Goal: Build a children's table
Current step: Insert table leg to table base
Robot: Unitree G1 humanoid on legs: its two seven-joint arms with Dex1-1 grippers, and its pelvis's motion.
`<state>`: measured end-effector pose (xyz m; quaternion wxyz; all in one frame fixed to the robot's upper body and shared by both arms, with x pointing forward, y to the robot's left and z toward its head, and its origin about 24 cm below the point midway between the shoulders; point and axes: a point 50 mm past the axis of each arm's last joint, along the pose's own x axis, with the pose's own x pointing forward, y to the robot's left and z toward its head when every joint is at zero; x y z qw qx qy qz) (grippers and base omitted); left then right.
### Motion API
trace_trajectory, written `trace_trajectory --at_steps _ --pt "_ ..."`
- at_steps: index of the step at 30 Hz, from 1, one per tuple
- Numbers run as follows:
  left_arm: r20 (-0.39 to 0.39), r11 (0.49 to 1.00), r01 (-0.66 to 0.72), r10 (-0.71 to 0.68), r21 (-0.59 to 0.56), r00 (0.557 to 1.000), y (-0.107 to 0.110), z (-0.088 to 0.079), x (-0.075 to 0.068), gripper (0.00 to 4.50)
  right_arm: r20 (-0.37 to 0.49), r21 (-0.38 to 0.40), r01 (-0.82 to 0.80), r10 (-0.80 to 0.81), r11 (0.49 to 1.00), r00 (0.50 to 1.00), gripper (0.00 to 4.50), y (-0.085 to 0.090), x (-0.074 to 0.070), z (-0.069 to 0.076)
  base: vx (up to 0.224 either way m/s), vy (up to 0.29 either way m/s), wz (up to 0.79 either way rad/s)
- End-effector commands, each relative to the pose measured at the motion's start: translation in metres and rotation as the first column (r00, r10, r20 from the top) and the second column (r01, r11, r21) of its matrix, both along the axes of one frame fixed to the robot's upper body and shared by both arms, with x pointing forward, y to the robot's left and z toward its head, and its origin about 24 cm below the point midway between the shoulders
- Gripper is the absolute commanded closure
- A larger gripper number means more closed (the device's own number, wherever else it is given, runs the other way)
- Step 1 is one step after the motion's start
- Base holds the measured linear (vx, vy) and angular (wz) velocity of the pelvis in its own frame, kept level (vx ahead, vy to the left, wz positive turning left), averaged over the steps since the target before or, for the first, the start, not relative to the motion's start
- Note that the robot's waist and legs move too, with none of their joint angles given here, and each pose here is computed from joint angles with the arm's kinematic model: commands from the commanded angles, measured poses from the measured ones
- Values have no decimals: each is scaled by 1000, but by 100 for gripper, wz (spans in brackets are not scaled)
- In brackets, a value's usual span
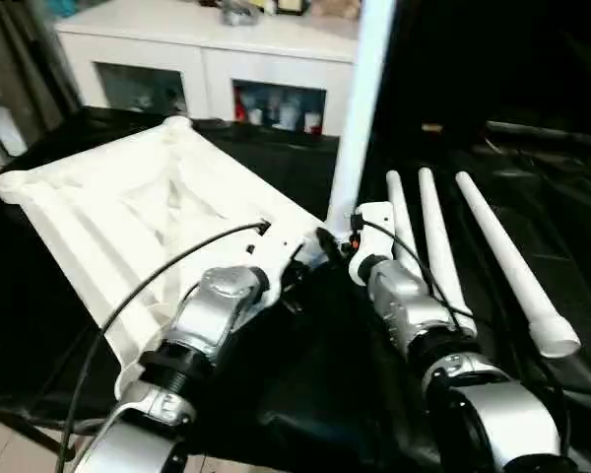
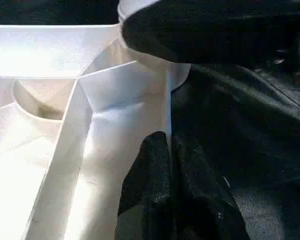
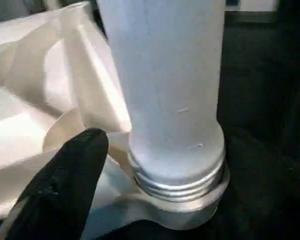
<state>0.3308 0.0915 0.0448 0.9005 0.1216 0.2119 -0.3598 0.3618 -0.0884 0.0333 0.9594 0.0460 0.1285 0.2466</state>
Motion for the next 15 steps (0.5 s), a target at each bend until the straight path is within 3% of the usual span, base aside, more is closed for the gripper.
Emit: trace_trajectory --at_steps 1,2,3,5,6,9,15 --pt "-61 998 63 -64 -32 996 6 -14 -11 450 41 -41 -177 178 983 983 64 11 -1 9 0 0 0" --pt "-61 998 63 -64 -32 996 6 -14 -11 450 41 -41 -177 178 983 983 64 11 -1 9 0 0 0" --pt "-57 991 123 -126 -51 990 16 -11 -16 450 62 -104 -285 292 953 954 64 1 -1 14 0 0 0" --pt "-56 989 139 -142 -55 988 18 -11 -18 450 64 -119 -310 319 943 946 64 -2 -2 15 0 0 0" --pt "-58 980 190 -194 -66 979 26 -8 -23 450 61 -164 -378 392 911 918 64 -12 -2 18 0 0 0" --pt "-80 963 257 -264 -84 961 35 -5 -32 450 43 -180 -450 464 875 885 64 -22 -3 23 0 0 0" --pt "-95 952 287 -297 -102 950 39 -4 -38 450 3 -186 -540 550 821 835 64 -21 -7 21 0 0 0"
